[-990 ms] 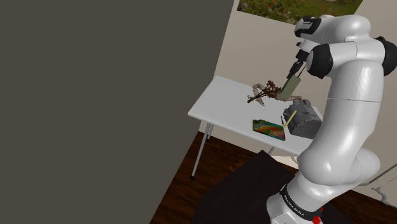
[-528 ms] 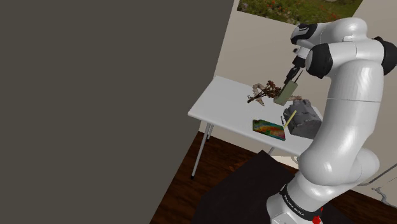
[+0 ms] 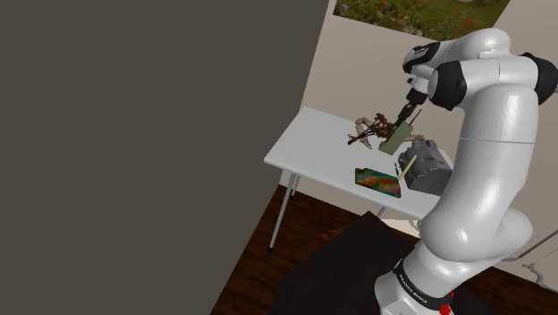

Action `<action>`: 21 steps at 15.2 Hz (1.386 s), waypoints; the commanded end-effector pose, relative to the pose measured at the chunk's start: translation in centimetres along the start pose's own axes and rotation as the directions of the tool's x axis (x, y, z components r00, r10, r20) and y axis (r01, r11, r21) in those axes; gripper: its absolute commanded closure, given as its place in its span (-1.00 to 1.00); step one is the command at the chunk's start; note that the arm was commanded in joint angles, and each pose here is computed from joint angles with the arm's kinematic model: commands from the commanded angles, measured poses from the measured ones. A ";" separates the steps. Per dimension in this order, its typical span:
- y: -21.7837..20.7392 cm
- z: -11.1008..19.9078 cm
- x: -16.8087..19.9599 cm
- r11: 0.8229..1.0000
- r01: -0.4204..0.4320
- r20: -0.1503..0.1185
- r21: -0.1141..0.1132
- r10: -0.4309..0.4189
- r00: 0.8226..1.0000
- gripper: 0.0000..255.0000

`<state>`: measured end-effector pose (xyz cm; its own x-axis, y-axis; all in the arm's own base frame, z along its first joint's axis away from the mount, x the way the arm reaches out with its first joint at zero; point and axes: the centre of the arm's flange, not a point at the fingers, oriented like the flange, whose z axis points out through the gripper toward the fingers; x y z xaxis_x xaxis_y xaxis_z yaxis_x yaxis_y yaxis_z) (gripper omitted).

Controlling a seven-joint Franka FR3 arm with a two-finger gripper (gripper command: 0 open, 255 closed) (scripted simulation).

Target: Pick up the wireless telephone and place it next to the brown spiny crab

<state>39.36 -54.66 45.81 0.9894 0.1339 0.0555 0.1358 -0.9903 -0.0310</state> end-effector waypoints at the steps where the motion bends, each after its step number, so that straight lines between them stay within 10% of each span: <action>1: 0.0 1.0 0.0 1.000 0.000 -0.001 -0.001 0.000 1.000 1.00; 21: 0.3 8.5 -0.4 1.000 0.000 -0.001 -0.001 0.000 1.000 1.00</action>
<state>39.45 -54.64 37.25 0.9894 0.1338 0.0556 0.1356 -0.9903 -0.0307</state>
